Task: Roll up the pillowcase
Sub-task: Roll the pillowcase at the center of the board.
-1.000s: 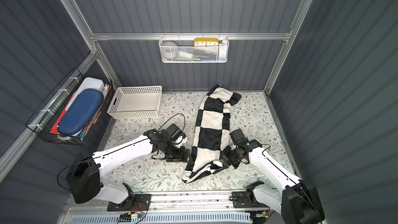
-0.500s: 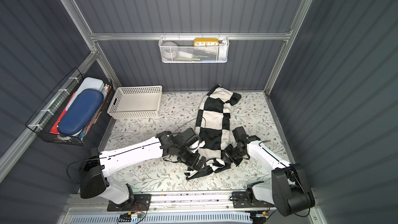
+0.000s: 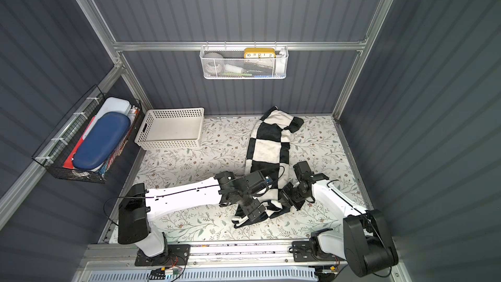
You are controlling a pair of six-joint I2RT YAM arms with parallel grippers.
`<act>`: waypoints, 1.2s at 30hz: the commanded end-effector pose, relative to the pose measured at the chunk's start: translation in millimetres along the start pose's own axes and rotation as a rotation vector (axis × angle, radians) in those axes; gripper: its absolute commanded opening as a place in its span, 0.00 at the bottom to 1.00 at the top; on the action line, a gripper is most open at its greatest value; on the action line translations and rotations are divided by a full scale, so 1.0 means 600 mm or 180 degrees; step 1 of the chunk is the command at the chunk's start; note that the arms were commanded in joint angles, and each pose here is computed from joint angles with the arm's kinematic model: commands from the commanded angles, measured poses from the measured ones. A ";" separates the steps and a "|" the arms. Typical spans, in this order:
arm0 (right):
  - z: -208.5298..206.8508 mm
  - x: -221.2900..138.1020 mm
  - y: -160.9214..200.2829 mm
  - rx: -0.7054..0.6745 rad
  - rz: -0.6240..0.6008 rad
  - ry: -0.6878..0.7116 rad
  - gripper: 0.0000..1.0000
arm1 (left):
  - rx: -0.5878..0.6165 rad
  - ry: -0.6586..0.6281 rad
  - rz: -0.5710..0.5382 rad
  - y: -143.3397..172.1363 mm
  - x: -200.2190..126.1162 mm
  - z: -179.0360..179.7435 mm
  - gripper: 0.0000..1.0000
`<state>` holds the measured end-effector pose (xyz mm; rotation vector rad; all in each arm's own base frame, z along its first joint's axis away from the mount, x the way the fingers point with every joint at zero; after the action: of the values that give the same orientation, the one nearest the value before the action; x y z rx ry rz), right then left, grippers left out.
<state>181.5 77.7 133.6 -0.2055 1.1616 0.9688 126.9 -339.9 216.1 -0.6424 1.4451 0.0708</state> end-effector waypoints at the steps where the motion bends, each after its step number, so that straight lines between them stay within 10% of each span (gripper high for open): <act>1: -0.010 0.004 0.003 0.0027 0.0037 0.0010 0.00 | 0.0494 0.0463 -0.0343 -0.008 -0.033 -0.020 0.99; 17: -0.011 0.006 0.002 0.0036 0.0028 -0.0048 0.00 | 0.0512 0.0535 0.0410 0.024 0.081 -0.024 0.97; 36: -0.018 -0.007 0.010 -0.0010 -0.0067 -0.0072 0.00 | 0.0209 0.0804 0.0627 0.069 0.069 -0.039 0.43</act>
<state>175.5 76.0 136.1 -0.2051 1.1091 0.9659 98.6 -329.8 151.2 -0.4544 1.7167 0.1069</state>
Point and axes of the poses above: each gripper's point midway between its finger pads, its own x axis out along the fingers, its own z axis along the line the jaws close on, y = z × x, the point moved 10 cm from there along -x, back along the fingers
